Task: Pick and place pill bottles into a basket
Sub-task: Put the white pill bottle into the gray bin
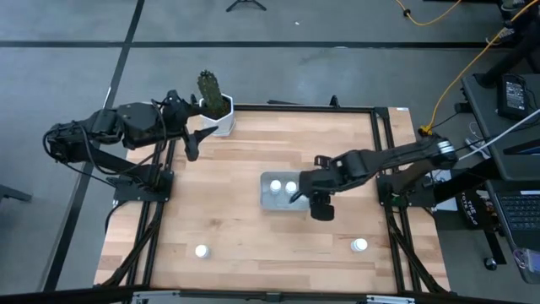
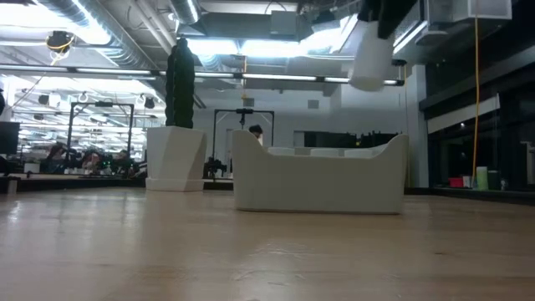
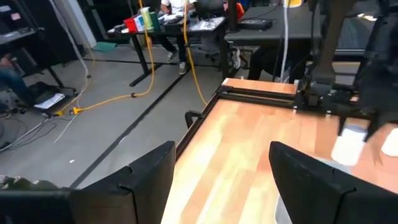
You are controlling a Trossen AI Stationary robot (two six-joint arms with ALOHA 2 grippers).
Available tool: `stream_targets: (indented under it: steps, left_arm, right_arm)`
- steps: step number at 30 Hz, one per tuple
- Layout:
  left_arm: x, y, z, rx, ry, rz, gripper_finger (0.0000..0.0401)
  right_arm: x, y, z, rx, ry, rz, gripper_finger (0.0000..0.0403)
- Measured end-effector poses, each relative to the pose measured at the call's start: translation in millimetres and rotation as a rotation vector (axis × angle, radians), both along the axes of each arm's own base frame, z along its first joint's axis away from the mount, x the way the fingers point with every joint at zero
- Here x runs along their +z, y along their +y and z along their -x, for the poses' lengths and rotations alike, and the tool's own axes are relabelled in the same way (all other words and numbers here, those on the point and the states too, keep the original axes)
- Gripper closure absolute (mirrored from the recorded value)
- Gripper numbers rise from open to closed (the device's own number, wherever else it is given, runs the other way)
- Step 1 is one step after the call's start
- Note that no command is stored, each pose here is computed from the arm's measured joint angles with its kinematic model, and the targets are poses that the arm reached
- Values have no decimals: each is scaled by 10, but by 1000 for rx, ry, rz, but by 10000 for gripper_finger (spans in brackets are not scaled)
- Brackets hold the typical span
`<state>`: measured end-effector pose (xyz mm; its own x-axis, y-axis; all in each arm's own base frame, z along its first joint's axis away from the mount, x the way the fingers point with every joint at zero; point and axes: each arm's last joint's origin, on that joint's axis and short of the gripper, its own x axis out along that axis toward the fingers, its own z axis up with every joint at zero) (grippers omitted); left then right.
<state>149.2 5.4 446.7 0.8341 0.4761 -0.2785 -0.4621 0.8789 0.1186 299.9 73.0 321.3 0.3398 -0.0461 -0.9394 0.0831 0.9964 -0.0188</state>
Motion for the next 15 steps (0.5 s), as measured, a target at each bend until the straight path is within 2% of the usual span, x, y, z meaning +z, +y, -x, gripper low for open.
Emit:
stream_targets:
  steps: [2,10,15]
  left_arm:
    - [0,4,-3,12,0,-3,148]
    - [-7,10,-27,42,-17,25,148]
    - [-16,8,-52,45,-14,32,148]
  right_arm:
    - [-71,-44,20,-8,-32,-23,251]
    - [-509,-138,48,28,60,-45,251]
    - [-699,-211,11,14,23,-77,251]
